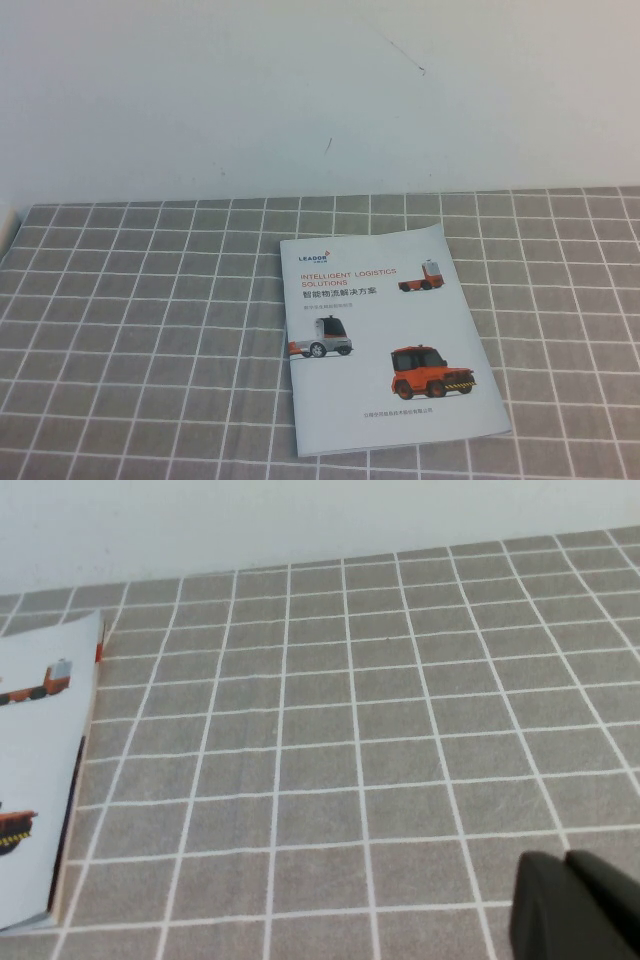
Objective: Close book
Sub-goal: 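Close the open booklet and leave it lying on the table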
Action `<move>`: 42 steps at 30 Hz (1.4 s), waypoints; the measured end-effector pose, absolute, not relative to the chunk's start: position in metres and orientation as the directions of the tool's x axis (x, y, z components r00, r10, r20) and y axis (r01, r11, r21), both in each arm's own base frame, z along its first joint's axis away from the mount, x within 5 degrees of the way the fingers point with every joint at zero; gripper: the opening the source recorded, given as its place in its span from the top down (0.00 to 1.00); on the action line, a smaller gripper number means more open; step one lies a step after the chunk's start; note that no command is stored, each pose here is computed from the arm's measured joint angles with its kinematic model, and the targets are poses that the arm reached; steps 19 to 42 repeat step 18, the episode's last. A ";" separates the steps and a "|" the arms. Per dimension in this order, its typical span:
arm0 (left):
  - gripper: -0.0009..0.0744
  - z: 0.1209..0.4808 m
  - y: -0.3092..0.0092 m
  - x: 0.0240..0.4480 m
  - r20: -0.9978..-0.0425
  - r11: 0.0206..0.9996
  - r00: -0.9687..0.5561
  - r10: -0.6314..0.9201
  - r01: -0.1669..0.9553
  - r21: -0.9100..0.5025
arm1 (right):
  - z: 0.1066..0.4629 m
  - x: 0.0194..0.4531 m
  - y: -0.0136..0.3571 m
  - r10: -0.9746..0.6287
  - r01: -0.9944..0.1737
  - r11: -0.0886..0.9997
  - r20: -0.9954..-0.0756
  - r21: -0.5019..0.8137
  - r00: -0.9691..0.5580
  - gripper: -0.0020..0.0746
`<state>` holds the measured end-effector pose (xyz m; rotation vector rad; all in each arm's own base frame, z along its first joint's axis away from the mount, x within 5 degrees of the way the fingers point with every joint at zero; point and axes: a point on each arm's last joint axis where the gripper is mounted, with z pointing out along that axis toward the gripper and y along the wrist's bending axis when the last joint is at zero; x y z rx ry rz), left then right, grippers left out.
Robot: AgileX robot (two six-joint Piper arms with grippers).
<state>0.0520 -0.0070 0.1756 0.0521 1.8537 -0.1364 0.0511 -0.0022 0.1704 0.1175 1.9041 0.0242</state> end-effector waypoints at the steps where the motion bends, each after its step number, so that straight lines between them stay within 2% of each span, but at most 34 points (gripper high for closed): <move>1: 0.99 0.176 -0.007 0.052 -0.958 0.992 -0.284 -0.034 0.106 -0.067 | 0.170 0.051 -0.002 0.101 0.072 0.994 -0.940 0.082 -0.325 0.98; 42: 0.99 0.176 -0.007 0.052 -0.958 0.992 -0.283 -0.032 0.107 -0.065 | 0.170 0.051 -0.003 0.072 0.074 0.996 -0.941 0.050 -0.329 0.98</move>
